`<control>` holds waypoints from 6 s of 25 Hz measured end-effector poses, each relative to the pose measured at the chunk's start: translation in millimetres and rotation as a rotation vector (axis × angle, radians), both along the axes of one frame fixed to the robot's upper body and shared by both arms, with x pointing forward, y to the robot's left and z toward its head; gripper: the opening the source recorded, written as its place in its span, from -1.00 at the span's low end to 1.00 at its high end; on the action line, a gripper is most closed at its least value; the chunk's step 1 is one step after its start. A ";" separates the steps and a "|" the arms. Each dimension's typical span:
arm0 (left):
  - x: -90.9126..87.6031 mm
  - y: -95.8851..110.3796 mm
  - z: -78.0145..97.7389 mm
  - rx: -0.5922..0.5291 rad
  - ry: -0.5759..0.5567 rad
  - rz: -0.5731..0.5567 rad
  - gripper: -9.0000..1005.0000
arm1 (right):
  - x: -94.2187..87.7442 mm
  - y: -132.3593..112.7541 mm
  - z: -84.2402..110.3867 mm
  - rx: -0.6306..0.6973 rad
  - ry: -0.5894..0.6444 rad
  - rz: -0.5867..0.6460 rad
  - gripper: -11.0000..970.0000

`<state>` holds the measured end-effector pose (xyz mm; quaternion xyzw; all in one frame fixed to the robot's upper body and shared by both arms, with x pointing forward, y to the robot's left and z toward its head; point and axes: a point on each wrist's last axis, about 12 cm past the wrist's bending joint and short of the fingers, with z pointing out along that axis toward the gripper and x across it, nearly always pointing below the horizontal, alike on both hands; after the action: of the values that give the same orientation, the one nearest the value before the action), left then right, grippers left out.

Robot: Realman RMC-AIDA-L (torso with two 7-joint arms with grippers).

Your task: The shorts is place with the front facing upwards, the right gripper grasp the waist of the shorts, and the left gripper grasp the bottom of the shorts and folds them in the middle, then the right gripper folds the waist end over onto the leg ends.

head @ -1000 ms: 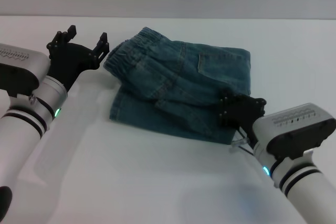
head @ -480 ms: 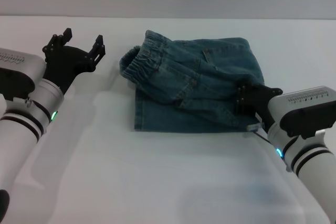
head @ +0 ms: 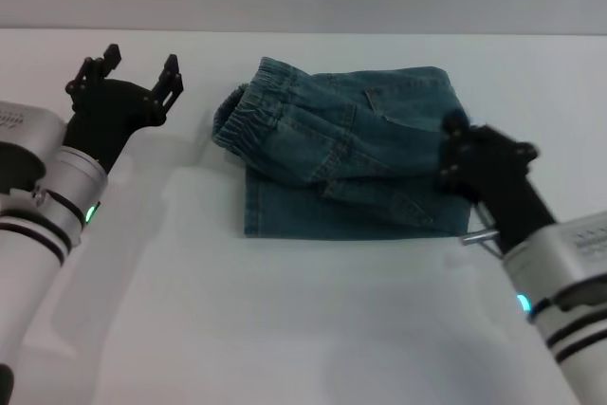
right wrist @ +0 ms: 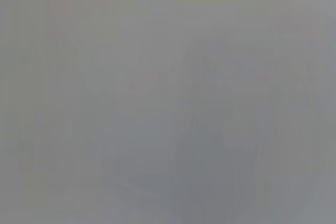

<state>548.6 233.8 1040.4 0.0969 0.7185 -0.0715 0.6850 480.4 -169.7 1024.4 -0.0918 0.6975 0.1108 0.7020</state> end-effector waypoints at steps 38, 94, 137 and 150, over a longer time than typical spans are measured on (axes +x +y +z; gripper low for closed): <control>-30.0 30.4 -10.4 -0.005 -0.087 0.079 0.56 | -28.7 -99.5 -7.0 0.017 -0.181 -0.302 0.22; -50.2 39.3 -16.8 0.024 -0.140 0.082 0.56 | -32.0 -99.5 -9.6 -0.002 -0.178 -0.287 0.67; -51.8 39.1 -18.5 0.029 -0.134 0.077 0.56 | -34.9 -97.6 -9.3 -0.001 -0.186 -0.275 0.67; -55.0 42.5 -21.4 0.035 -0.123 0.087 0.56 | -37.4 -98.9 -9.2 0.000 -0.191 -0.283 0.67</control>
<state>493.6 276.3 1019.1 0.0816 0.6798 -0.0230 0.7285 443.0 -268.6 1015.2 -0.0026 0.6336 0.0018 0.7737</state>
